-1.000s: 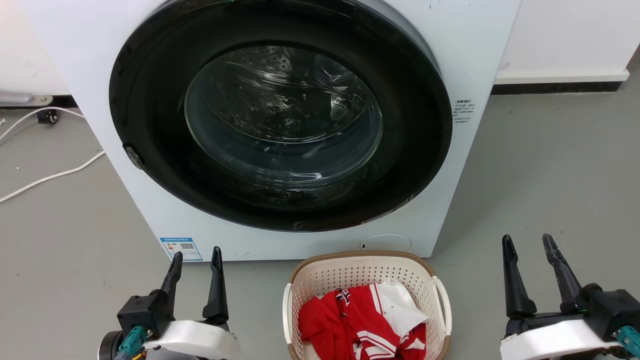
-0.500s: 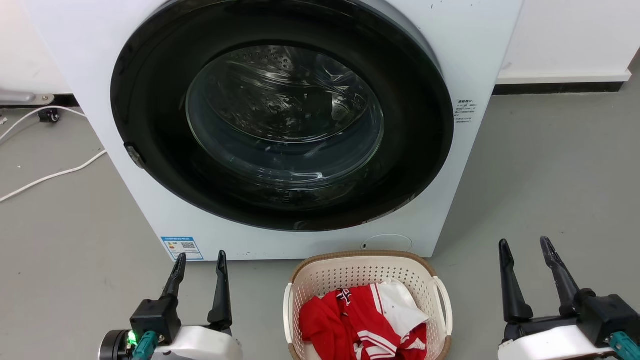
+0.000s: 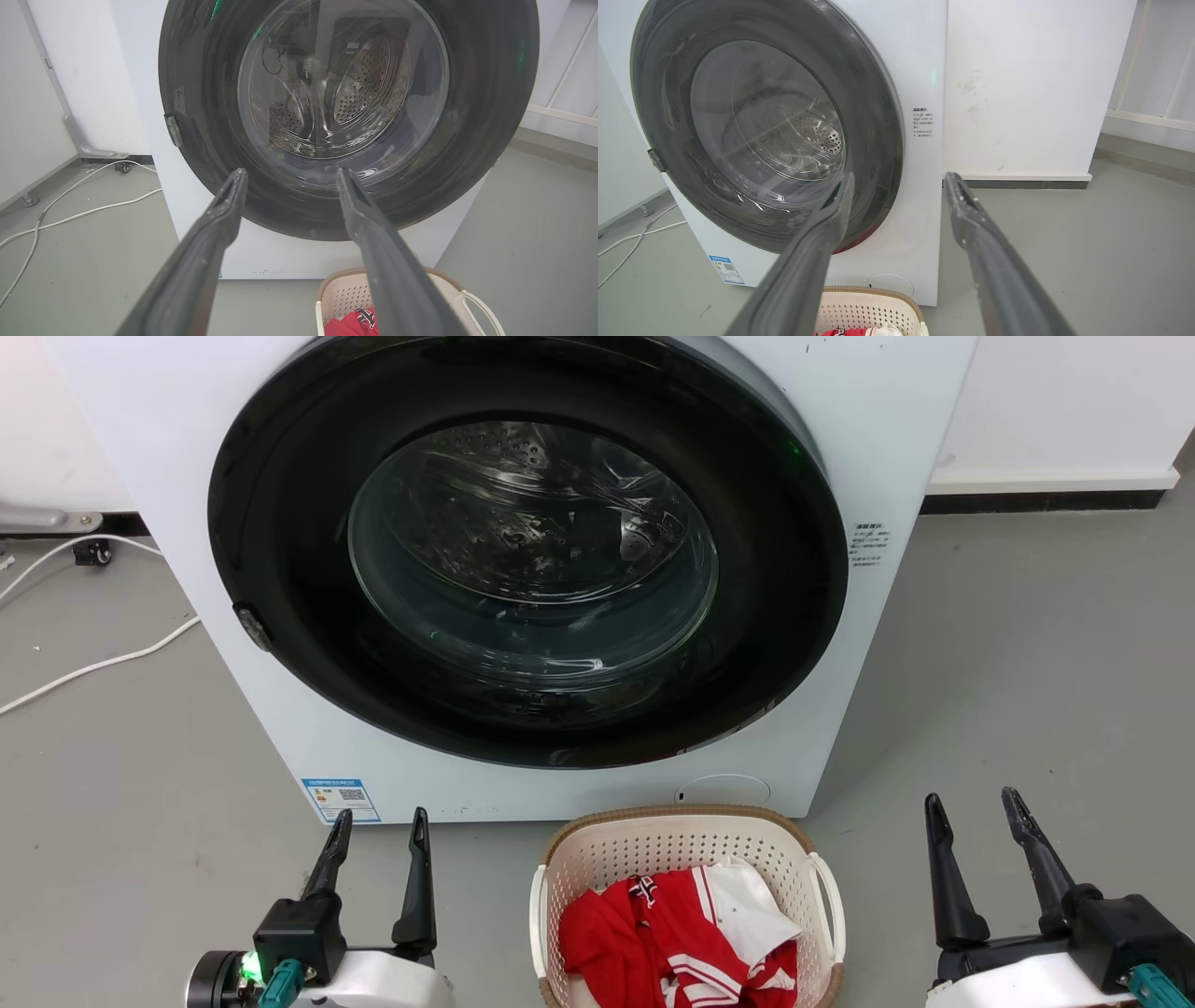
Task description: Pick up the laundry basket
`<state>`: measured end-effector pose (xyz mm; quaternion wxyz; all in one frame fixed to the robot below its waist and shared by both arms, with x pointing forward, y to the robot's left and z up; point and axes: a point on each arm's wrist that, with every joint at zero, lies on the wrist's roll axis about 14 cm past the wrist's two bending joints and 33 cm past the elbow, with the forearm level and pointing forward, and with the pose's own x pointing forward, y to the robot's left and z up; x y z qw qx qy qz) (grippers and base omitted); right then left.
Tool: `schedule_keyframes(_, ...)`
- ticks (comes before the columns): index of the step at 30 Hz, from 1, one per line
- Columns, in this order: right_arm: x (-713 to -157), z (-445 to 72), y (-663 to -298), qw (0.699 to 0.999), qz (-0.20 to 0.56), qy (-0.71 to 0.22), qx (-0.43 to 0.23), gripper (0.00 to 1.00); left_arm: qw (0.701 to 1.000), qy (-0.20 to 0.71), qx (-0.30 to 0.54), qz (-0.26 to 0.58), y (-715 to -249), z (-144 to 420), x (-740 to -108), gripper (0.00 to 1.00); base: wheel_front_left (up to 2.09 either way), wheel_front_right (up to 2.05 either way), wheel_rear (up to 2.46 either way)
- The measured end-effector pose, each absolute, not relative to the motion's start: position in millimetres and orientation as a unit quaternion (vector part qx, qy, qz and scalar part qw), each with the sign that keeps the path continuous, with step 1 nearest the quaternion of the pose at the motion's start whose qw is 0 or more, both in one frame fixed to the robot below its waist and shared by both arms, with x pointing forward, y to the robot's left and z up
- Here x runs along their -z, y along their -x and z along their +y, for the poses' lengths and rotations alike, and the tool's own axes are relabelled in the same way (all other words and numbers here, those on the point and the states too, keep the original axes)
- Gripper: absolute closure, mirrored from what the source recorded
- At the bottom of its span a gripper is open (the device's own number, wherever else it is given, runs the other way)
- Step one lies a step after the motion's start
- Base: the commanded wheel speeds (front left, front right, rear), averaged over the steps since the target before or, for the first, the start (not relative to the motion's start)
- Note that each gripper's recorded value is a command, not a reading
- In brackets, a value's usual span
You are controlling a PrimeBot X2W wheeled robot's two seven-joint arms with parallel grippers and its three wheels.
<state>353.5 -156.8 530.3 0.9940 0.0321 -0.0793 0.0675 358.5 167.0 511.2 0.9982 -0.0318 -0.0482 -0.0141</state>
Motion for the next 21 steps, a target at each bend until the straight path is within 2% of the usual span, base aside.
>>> schedule_keyframes(21, -521.2, -161.1, -353.9, 0.996, -0.065, -0.025, -0.061, 0.00, 0.999, 0.032, 0.019, -0.034, -358.8, 163.6, -502.3, 0.00, 0.00, 0.00, 0.00)
